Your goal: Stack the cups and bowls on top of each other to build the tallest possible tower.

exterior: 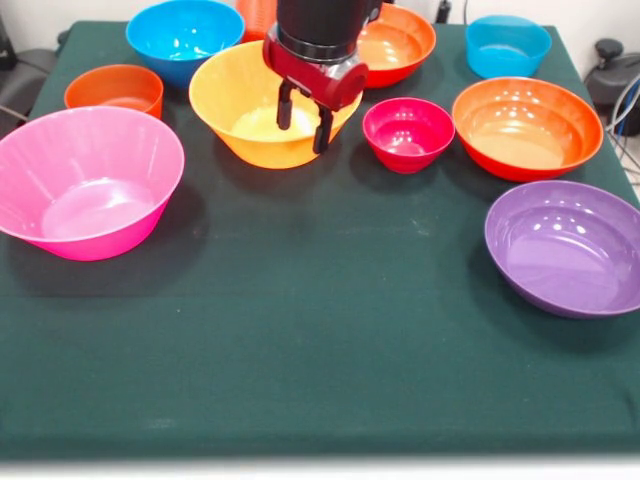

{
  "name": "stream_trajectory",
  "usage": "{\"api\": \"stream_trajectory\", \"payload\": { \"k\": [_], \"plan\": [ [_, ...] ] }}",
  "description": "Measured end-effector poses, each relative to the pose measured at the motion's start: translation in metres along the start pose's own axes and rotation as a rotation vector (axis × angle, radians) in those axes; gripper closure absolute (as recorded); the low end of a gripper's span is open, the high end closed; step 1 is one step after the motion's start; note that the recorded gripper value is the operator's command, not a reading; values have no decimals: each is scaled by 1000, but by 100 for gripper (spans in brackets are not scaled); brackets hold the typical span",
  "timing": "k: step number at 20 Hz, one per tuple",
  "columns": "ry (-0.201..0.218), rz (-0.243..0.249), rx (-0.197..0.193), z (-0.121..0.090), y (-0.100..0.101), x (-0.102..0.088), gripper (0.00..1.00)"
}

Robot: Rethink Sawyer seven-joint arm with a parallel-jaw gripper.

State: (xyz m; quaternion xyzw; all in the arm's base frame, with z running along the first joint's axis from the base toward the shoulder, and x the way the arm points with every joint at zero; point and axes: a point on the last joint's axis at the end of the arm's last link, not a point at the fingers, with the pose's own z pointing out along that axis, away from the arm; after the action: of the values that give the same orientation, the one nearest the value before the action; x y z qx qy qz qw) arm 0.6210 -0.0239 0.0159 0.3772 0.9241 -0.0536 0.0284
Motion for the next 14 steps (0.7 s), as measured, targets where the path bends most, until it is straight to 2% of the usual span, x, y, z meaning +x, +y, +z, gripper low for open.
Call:
{"api": "stream_trajectory", "payload": {
  "k": [14],
  "plan": [
    [39, -14, 25, 24, -2, 18, 0]
  ]
}}
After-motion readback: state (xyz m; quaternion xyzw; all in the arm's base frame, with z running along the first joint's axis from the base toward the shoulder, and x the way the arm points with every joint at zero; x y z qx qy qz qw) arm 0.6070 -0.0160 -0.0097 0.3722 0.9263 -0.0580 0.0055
